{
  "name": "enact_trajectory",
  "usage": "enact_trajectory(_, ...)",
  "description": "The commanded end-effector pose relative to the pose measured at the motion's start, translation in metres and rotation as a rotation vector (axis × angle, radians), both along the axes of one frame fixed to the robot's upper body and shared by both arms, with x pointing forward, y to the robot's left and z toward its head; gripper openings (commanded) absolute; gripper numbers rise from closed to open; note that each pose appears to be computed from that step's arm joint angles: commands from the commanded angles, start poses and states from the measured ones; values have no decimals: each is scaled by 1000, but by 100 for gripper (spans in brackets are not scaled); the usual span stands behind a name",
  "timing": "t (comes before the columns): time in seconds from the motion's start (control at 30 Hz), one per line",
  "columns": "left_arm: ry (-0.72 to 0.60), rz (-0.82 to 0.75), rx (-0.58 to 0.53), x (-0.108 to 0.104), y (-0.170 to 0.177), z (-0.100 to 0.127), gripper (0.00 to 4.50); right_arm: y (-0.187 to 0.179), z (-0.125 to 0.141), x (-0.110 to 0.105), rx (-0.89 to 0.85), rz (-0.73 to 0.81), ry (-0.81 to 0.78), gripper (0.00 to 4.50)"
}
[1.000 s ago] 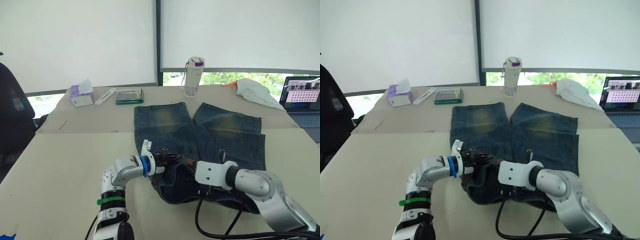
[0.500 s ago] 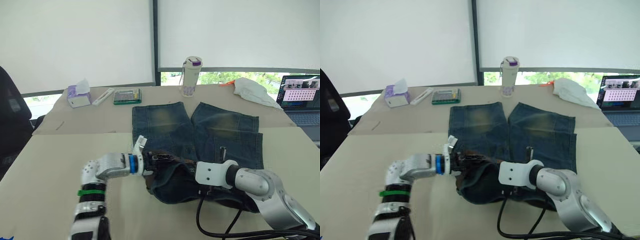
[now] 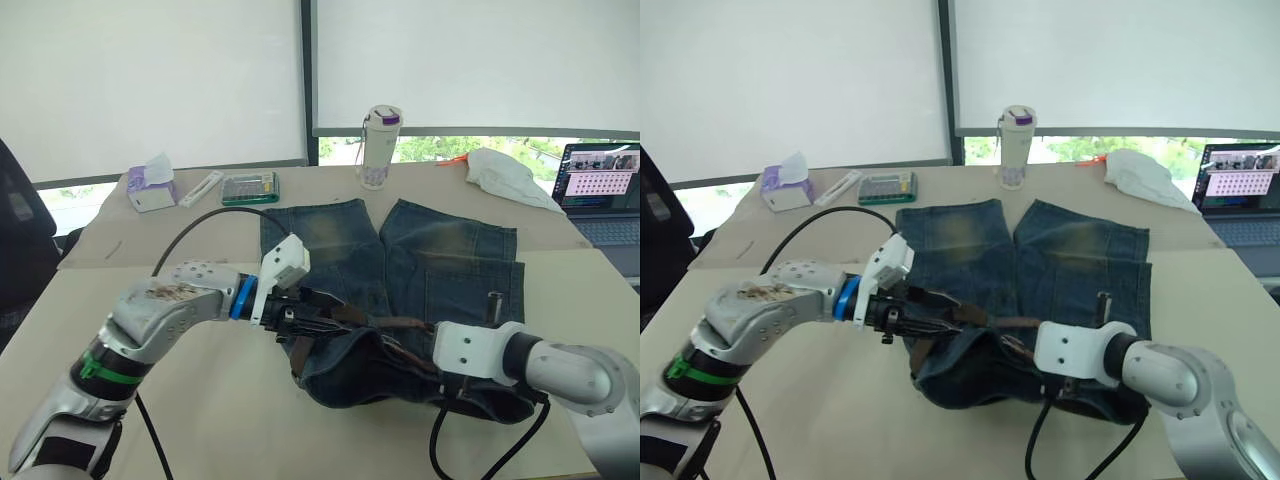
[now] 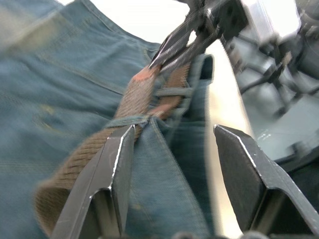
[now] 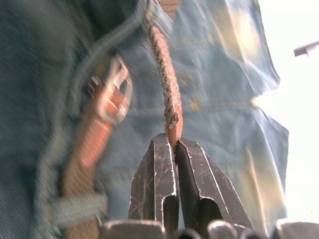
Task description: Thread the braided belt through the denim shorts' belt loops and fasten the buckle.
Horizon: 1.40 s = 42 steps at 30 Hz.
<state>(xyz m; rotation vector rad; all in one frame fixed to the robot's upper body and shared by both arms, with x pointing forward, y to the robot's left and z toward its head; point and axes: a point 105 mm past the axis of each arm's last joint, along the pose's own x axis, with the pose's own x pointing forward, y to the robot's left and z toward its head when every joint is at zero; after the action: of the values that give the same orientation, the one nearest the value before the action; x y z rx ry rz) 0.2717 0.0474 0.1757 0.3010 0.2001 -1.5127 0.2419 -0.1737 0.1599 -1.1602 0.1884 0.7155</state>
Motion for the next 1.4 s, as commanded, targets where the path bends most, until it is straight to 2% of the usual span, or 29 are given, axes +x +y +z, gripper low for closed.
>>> enact_trajectory(0.03, -97, -51, 12, -3, 3, -8, 376, -16, 16, -2, 9, -79, -70, 0)
enact_trajectory(0.1, -127, -57, 24, -4, 8, -15, 443, -19, 15, -6, 17, -86, -59, 0)
enact_trajectory(0.23, -122, -121, 120, -17, 28, -44, 447, -15, 10, -9, 69, -89, -46, 0)
enact_trajectory(0.4, -217, -29, 232, 1, 34, -73, 447, -5, 7, -10, 109, -61, -40, 0)
enact_trajectory(0.5, -275, 24, 313, 8, 44, -96, 362, 5, 7, -12, 136, -25, -33, 0)
enact_trajectory(0.57, -267, 80, 321, 13, 55, -104, 298, 11, 6, -12, 162, -5, -21, 0)
enact_trajectory(0.73, -328, 142, 355, 16, 85, -109, 133, 12, 3, -14, 157, 1, 3, 0)
enact_trajectory(0.83, -398, 202, 400, 20, 111, -109, 37, 3, 5, -7, 161, -41, -13, 0)
enact_trajectory(0.9, -464, 250, 429, 23, 130, -106, 4, -4, 7, -2, 160, -72, -22, 0)
enact_trajectory(0.97, -477, 286, 420, 22, 140, -103, 4, -6, 6, -2, 167, -78, -9, 0)
enact_trajectory(1.0, -447, 312, 363, 19, 140, -99, 4, -5, 3, -5, 183, -73, 14, 0)
enact_trajectory(1.1, -279, 344, 99, 5, 126, -76, 4, -5, -7, -14, 195, -59, 87, 0)
enact_trajectory(1.17, -232, 328, 25, 1, 119, -62, 4, -9, -7, -14, 210, -79, 84, 0)
enact_trajectory(1.23, -200, 302, -27, 2, 112, -40, 107, -10, -5, -15, 247, -84, 92, 0)
enact_trajectory(1.4, -184, 191, -61, 7, 84, 3, 277, 12, 1, -18, 355, -3, 150, 0)
